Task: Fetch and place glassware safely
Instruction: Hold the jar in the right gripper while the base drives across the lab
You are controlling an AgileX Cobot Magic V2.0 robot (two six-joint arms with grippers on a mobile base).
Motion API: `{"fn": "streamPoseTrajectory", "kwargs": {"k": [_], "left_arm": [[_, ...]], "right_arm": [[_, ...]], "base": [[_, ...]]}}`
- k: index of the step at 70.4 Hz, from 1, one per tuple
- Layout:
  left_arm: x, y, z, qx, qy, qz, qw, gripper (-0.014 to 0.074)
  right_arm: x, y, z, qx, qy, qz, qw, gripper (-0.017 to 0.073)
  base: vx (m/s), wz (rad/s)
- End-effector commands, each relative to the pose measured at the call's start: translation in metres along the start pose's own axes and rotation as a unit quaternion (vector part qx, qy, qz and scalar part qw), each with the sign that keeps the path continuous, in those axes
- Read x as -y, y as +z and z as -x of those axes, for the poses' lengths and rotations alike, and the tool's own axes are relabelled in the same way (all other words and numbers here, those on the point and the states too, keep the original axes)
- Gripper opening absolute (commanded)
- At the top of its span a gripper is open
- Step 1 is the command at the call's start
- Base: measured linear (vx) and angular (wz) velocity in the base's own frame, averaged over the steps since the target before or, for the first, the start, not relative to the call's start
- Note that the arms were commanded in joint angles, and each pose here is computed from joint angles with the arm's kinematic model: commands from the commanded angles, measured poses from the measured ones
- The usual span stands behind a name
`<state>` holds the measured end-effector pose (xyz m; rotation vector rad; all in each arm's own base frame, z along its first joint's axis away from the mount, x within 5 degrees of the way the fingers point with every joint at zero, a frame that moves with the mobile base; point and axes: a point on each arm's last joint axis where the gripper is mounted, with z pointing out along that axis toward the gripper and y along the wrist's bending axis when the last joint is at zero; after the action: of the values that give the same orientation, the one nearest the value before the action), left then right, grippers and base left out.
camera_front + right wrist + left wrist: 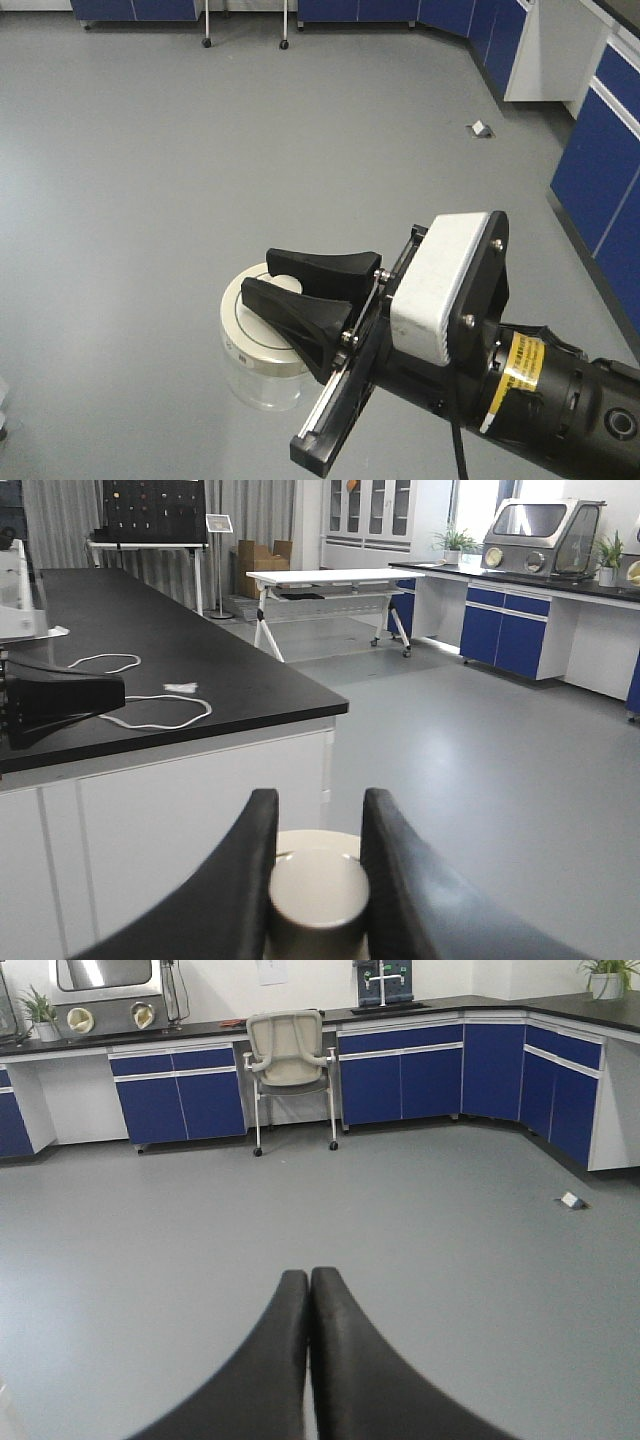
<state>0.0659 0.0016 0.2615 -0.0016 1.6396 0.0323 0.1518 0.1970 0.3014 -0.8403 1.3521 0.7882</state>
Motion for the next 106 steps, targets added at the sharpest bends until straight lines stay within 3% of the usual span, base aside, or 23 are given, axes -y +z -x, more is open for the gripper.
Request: {"fn": "streamPoseTrajectory", "kwargs": {"k": [1, 106], "left_arm": [[0.0003, -0.0008, 0.0145, 0.043, -0.008, -0.003, 0.999, -0.0007], [0.0003, -0.0008, 0.0145, 0.043, -0.008, -0.003, 0.999, -0.0007]], "right_arm": [[-0.0013, -0.0027, 0.0255, 0.075, -0.003, 0.009, 0.997, -0.0003], [-0.0012, -0.0026, 0.0252, 0.074, -0.003, 0.008, 0.997, -0.0003]], "base": [[0.53, 0.07], [0.56, 0.00]]}}
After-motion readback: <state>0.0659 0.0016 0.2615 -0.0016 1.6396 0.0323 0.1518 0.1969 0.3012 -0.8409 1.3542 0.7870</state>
